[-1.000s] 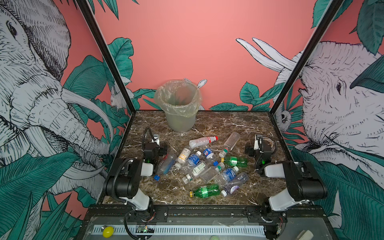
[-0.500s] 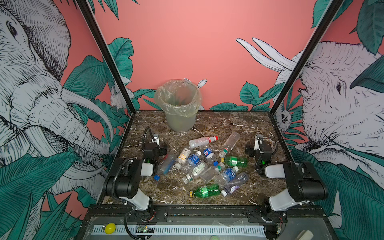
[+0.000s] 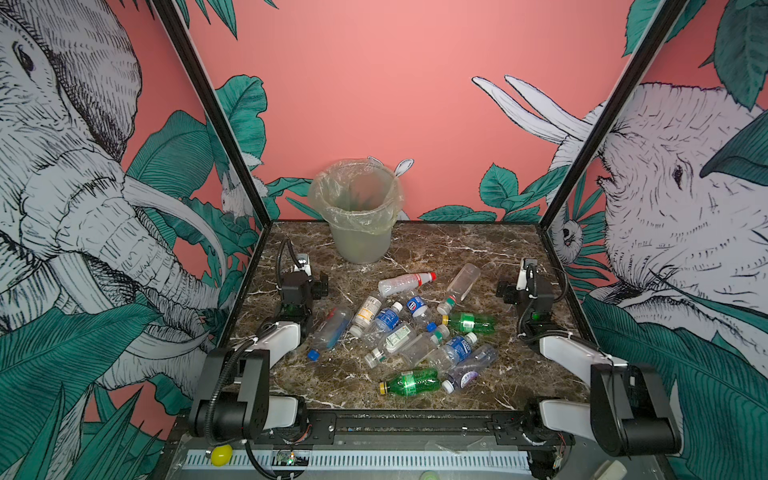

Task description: Throw the plastic bottles in the bin

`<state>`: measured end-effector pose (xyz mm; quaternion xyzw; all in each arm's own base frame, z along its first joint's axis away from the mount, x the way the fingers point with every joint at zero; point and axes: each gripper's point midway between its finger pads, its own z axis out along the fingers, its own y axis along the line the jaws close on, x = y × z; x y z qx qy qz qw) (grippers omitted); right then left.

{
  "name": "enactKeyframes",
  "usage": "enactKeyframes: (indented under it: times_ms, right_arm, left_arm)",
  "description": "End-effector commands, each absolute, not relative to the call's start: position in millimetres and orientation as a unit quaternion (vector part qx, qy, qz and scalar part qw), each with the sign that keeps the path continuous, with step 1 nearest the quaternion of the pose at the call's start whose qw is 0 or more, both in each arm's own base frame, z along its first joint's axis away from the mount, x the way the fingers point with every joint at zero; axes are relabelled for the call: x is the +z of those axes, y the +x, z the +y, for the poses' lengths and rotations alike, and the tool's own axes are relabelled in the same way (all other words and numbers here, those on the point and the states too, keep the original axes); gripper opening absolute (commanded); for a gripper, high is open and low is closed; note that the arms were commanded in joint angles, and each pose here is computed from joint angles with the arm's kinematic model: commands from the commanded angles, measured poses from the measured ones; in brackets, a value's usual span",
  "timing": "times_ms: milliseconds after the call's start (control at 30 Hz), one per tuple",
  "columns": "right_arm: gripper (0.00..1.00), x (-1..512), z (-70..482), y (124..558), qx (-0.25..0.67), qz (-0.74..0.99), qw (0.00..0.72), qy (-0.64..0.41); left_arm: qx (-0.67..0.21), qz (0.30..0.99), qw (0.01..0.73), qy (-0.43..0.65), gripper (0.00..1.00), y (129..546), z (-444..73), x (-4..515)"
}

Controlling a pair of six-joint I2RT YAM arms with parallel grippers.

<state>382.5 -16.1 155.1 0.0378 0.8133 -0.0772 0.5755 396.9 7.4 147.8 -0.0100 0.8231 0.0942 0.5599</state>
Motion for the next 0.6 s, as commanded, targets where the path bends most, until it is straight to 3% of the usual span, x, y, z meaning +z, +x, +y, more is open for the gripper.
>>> enactKeyframes:
  times_ms: [0, 567]
  right_arm:
    - [0.99, 163.5, -19.3, 376.6, -0.06, 0.827, 0.553, 0.085]
    - [0.99, 172.1, 7.6, 355.5, 0.052, 0.897, 0.38, 0.22]
  left_arm:
    - [0.076, 0.835, 0.542, -0.059, 1.0, 392.9, 12.5, 156.1]
    - [-0.032, 0.884, 0.449, -0.127, 1.0, 365.5, -9.5, 191.8]
